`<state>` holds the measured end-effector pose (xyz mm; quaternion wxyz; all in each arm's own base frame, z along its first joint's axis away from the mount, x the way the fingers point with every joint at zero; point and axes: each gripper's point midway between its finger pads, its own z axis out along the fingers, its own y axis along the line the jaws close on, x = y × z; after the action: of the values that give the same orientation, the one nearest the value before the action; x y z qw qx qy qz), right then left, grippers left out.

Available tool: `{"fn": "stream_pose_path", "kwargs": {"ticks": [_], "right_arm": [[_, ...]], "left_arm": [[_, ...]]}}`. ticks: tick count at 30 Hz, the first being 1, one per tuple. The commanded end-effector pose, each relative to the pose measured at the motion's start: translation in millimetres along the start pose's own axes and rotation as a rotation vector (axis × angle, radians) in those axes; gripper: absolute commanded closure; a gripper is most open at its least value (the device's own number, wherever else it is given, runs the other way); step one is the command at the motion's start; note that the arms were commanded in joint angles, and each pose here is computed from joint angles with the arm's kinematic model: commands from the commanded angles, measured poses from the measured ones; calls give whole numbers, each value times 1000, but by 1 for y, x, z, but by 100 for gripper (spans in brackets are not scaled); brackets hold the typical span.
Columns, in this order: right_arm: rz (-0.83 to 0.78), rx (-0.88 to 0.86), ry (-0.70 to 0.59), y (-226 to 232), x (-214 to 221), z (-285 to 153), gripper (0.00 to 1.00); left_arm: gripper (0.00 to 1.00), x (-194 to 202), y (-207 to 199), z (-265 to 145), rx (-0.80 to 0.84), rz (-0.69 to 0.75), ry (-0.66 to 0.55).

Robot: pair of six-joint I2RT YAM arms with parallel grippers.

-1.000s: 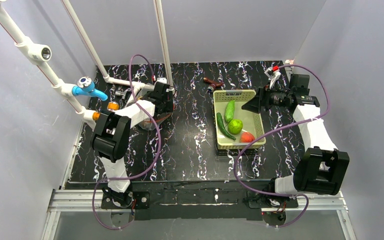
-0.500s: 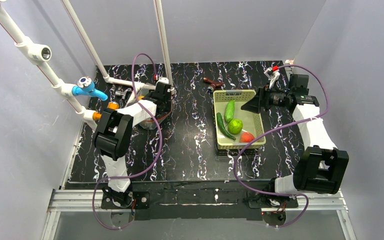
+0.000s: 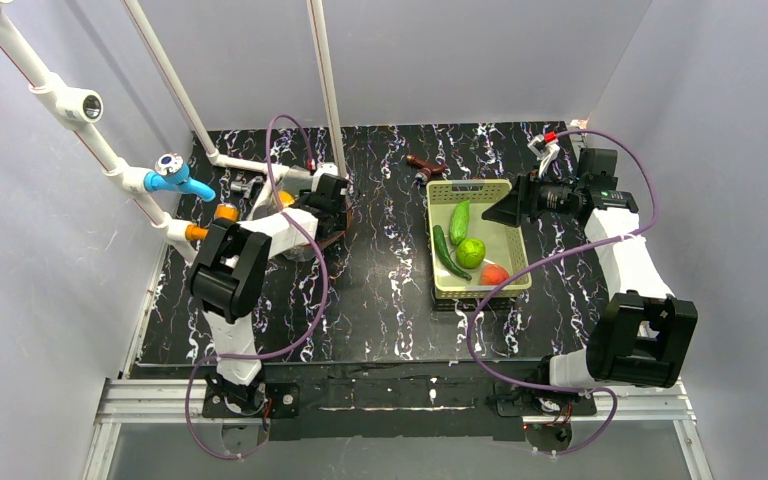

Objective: Open the zip-top bag and remove the fake food
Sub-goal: Pick up the fake vegetable from the zipper food storage bag.

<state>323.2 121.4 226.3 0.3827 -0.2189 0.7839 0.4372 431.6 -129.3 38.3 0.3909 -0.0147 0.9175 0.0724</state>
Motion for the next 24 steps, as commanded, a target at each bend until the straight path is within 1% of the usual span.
{"fn": "stream_pose_path", "kwargs": {"ticks": [1,3,6,12,13,14,15,16,22,24], "right_arm": [[-56,-22,-28,7,-17,-2,16],[-57,-23,-28,8,-17,-2,16],[-55,-23,-28,7,-17,-2,16],[-56,-20,-29,7,-18,-3,16],[21,-22,-29,11,-18,-3,16],[-33,504,36,-80,-8,-28,16],[-49,43,-21,-4,-17,-3,16],[-51,-14,-29,6,-18,-3,16],[-50,-21,-29,7,-18,-3,16],[-50,-20,-29,7,-18,-3,16]], "left_arm": [[39,-14,13,4,-103,-41,-43],[37,-21,12,7,-110,-38,-64],[38,-30,11,13,-117,-41,-70],[46,-38,15,25,-142,-70,-67],[48,-38,17,28,-146,-77,-65],[51,-35,19,29,-152,-77,-47],[53,-33,21,30,-153,-83,-36],[56,-32,22,31,-153,-87,-29],[90,-33,17,26,-92,-98,-15],[98,-28,13,19,-49,-106,-6]]}}
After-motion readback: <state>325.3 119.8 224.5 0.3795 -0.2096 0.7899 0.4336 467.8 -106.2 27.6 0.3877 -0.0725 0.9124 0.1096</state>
